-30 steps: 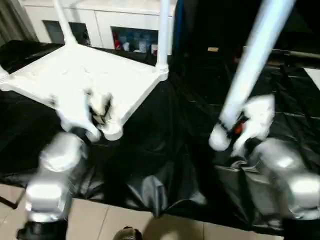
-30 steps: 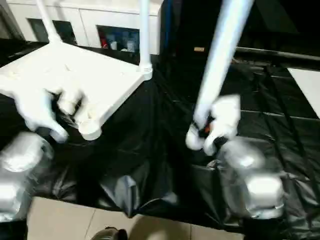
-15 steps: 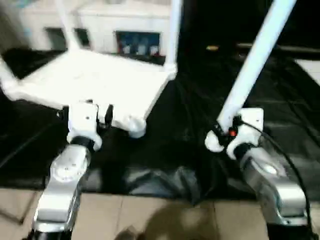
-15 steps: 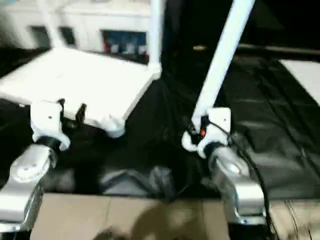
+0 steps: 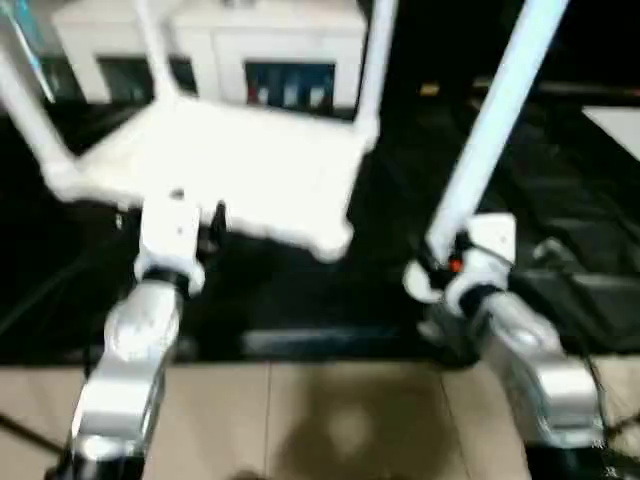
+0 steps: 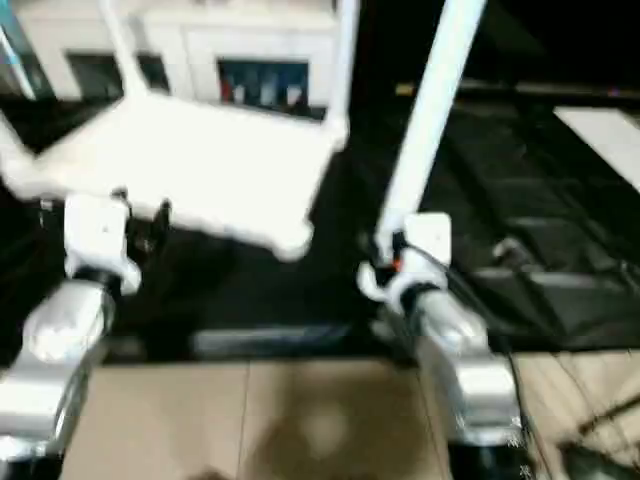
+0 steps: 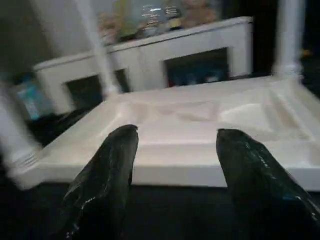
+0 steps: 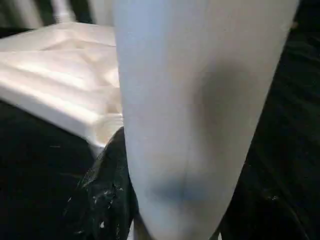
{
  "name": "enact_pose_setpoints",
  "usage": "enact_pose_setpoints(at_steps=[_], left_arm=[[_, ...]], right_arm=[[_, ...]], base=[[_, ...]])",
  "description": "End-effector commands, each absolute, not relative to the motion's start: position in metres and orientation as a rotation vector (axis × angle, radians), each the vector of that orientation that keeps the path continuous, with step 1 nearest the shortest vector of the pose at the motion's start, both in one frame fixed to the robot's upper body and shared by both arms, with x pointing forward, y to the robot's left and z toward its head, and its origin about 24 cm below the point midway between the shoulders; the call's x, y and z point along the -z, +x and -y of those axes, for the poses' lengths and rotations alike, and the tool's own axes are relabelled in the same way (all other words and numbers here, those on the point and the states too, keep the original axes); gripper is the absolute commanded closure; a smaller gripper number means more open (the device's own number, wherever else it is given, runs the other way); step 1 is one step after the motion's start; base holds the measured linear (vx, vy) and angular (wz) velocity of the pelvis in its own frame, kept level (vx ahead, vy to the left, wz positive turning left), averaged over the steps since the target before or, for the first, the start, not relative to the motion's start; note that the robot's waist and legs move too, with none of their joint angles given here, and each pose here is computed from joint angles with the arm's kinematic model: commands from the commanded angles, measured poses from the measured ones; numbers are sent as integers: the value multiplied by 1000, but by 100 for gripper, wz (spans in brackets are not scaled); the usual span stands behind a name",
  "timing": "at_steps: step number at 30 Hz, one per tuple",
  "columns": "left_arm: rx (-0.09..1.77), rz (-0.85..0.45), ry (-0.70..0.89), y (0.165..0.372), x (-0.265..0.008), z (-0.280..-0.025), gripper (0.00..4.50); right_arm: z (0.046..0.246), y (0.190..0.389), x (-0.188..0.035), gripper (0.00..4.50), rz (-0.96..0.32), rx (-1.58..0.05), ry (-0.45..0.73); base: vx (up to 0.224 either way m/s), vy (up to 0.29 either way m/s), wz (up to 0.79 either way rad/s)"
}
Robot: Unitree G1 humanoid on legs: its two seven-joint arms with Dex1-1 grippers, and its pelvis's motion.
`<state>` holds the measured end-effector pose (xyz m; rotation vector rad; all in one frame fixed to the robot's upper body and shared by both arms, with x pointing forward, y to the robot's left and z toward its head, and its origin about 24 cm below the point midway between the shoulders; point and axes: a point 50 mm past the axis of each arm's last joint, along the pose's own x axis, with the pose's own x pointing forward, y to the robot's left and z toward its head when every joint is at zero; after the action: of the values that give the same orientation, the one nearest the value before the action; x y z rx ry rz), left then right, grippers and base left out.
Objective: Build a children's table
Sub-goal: Move to table
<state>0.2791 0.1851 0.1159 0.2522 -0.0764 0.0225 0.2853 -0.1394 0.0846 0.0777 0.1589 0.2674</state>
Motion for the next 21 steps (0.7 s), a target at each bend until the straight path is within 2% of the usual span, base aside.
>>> enact_pose_setpoints(at_steps=[1,10,18,21], left_arm=[[-53,65,230,281,-116,-183,160],[31,86,224,279,-115,-179,160],[57,94,220,279,-119,-178,160],[65,98,222,279,-119,-177,160]], right_arm=[[148,288,-93,264,-126,-241,50],[149,291,-93,264,-121,-251,23],[139,290,-92,264,-124,-299,23],[136,289,-92,264,-118,-321,-46]], base=[[-93,41,5],[-90,-64,-6],[11,13,-4],[87,34,-17]])
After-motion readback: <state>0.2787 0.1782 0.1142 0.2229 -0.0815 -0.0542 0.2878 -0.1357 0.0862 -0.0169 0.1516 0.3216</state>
